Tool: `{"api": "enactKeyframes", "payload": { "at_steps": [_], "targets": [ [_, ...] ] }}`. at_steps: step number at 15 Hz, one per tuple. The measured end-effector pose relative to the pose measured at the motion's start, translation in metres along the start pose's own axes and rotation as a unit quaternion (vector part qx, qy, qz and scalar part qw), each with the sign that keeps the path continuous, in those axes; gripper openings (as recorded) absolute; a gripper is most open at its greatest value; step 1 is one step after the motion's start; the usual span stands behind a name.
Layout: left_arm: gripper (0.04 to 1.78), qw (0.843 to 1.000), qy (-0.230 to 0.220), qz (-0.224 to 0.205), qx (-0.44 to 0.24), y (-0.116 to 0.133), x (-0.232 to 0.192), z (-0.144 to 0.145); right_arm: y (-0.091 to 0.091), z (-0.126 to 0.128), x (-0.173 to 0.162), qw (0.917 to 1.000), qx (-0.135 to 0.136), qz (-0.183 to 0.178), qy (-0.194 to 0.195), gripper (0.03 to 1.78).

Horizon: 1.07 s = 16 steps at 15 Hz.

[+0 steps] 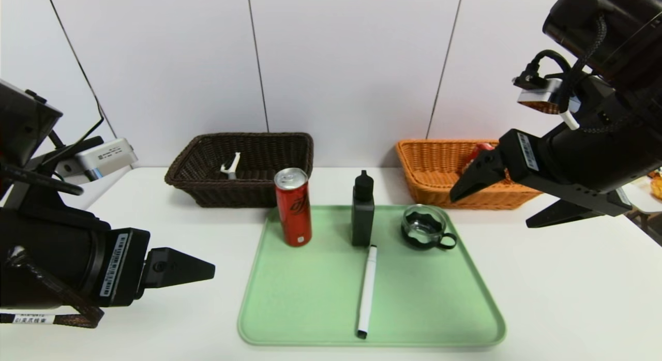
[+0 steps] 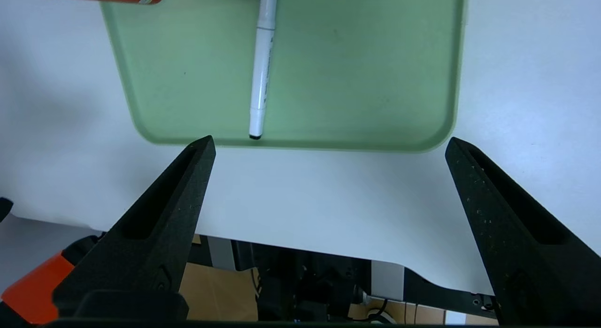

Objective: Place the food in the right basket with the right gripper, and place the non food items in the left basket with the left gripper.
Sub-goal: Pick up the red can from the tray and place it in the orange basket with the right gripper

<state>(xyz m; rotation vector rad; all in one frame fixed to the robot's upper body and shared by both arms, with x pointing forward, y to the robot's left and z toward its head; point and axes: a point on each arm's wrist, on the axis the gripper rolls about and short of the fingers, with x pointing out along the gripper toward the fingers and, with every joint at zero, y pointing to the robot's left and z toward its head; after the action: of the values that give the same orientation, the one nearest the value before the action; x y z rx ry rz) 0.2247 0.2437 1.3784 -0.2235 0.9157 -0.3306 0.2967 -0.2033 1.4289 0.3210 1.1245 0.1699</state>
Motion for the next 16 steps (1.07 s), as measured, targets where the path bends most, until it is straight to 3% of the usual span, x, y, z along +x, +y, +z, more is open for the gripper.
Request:
{"api": "enactKeyframes", "payload": {
  "at_steps": [4, 9, 14, 16],
  "targets": [
    [1.69, 1.000, 0.005, 0.003, -0.001, 0.003, 0.001, -0.005, 0.022, -0.019, -0.001, 0.9993, -0.022, 0.027, 0.011, 1.69],
    [1.69, 1.000, 0.000, 0.001, -0.003, 0.007, -0.006, -0.012, 0.062, -0.046, 0.014, 0.9919, -0.079, 0.086, -0.051, 1.69],
    [1.69, 1.000, 0.000, 0.002, -0.017, 0.013, -0.010, -0.023, 0.088, -0.090, 0.061, 0.9704, -0.148, 0.112, -0.155, 1.69],
    [1.69, 1.000, 0.004, 0.004, -0.017, 0.017, -0.011, -0.028, 0.100, -0.106, 0.068, 0.9600, -0.164, 0.144, -0.176, 1.69]
  ]
}}
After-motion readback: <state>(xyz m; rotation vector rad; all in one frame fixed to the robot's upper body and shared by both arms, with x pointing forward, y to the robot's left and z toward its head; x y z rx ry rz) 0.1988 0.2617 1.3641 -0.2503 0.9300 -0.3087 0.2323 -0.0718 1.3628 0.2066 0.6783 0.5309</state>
